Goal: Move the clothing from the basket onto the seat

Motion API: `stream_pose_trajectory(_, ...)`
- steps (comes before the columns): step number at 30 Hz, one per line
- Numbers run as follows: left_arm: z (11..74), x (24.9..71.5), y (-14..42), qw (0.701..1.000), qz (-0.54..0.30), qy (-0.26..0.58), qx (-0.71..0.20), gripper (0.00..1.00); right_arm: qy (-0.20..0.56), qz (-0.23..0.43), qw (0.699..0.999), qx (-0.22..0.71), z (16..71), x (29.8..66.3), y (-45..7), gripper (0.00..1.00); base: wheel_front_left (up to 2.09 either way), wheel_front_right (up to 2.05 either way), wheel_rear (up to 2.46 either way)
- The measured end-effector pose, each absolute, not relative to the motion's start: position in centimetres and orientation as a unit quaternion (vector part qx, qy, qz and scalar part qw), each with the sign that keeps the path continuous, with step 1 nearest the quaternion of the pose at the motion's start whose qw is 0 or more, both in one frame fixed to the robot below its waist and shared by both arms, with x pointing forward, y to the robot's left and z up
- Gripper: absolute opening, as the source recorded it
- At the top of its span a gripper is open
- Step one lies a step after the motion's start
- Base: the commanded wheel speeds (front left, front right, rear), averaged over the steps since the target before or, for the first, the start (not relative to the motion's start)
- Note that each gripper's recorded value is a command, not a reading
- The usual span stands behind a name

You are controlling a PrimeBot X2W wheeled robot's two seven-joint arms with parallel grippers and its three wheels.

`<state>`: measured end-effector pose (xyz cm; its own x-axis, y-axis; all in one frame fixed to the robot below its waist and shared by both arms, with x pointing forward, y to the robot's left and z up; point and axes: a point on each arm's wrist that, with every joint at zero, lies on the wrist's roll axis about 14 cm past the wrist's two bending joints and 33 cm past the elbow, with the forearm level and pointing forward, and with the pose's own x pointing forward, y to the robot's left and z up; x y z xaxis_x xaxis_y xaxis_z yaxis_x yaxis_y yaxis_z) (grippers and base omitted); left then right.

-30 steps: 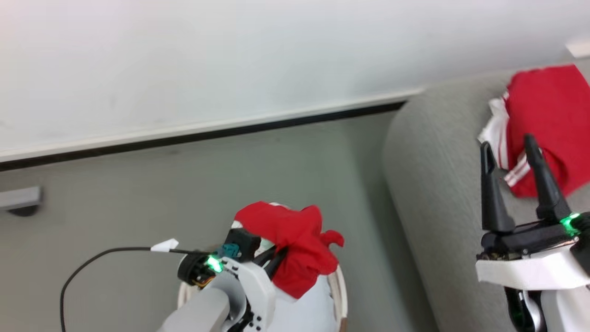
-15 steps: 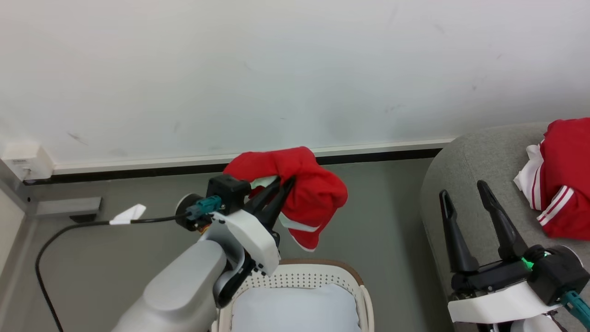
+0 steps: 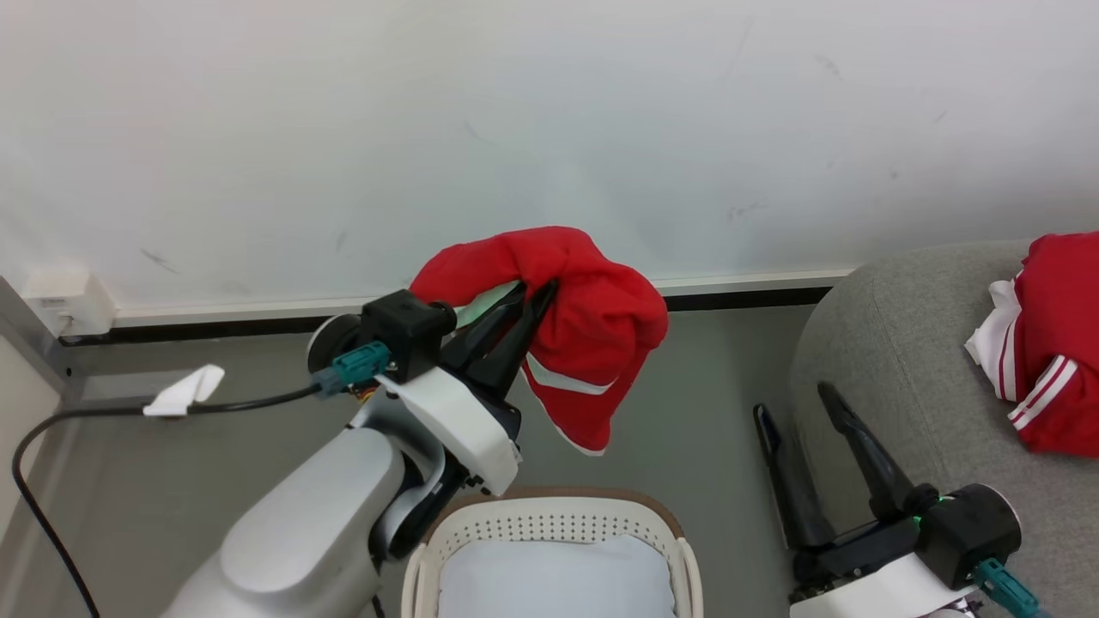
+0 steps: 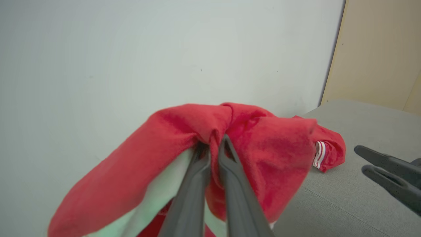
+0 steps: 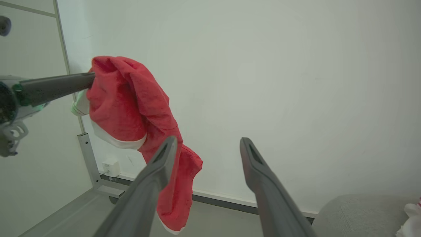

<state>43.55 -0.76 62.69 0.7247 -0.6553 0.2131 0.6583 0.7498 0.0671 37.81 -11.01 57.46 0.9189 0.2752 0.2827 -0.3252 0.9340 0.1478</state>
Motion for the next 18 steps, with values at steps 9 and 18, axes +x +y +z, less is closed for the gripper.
stream_pose_trajectory(9, 63.4, 41.1, -1.3, 0.923, -0.366, -0.120, -0.009, 0.00, -0.057, 0.210, 0.972, 0.091, 53.4, 37.7, -7.4, 1.00, 0.00, 0.00, 0.00)
stream_pose_trajectory(18, 63.1, 37.9, -2.0, 0.916, -0.384, -0.118, -0.017, 0.00, 0.010, 0.274, 0.958, 0.079, 50.4, 38.9, -3.1, 1.00, 0.00, 0.00, 0.00)
